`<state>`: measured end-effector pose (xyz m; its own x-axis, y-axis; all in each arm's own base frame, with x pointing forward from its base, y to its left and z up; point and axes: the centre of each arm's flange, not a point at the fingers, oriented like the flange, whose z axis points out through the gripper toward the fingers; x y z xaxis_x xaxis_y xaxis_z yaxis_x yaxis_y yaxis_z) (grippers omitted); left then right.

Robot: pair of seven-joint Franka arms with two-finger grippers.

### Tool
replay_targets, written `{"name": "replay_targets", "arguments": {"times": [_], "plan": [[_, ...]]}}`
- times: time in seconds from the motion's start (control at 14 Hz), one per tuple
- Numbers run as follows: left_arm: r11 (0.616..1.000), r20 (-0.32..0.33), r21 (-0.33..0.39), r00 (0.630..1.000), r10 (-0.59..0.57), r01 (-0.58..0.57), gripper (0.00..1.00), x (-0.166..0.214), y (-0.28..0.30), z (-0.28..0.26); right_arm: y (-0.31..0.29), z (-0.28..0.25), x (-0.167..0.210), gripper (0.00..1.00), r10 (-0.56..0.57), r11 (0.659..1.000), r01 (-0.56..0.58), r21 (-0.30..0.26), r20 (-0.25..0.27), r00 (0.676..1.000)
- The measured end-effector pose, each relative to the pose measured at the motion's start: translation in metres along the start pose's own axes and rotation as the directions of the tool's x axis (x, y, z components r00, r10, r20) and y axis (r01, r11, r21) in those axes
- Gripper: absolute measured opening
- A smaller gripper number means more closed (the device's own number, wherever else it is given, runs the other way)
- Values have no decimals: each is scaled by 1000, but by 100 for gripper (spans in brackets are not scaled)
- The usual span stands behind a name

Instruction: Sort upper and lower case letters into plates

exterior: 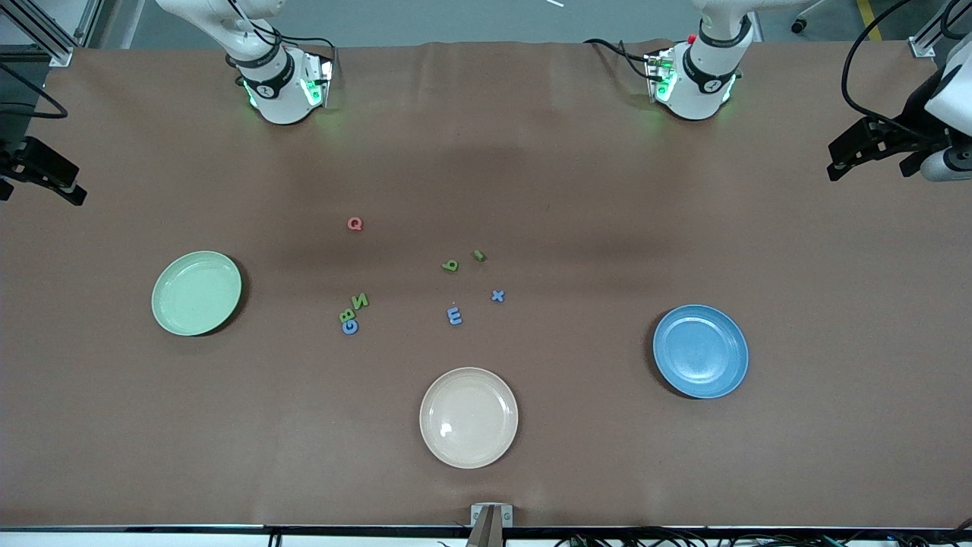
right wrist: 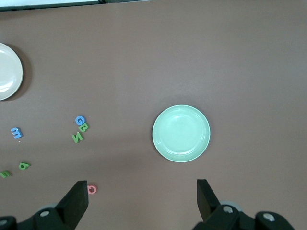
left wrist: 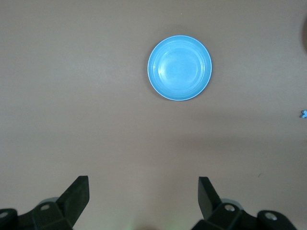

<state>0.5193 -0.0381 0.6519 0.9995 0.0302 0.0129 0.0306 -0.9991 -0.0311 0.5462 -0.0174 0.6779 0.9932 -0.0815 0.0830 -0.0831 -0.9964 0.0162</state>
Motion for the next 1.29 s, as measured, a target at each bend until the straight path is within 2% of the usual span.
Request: {"name": "replay_targets", "arguments": {"times": [0.5,0.64,0.79,0.93,1.29], "plan": [[1000,14,-3,1000,14,-14,100,9,6,9,0,0,0,100,0,1000,0,0,0,1000],[998,47,-9,997,55,-55,100,21,35,28,-1,0,0,100,-2,1000,2,0,0,1000],[999,80,-12,996,39,-39,100,35,80,60,-9,0,0,100,-16,1000,16,1,1,1000],[1000,76,-19,997,27,-25,100,46,124,88,-34,6,1,100,-61,998,61,5,11,998],[998,126,32,991,48,-52,100,44,200,144,-109,65,19,100,-184,983,184,13,85,979]]}}
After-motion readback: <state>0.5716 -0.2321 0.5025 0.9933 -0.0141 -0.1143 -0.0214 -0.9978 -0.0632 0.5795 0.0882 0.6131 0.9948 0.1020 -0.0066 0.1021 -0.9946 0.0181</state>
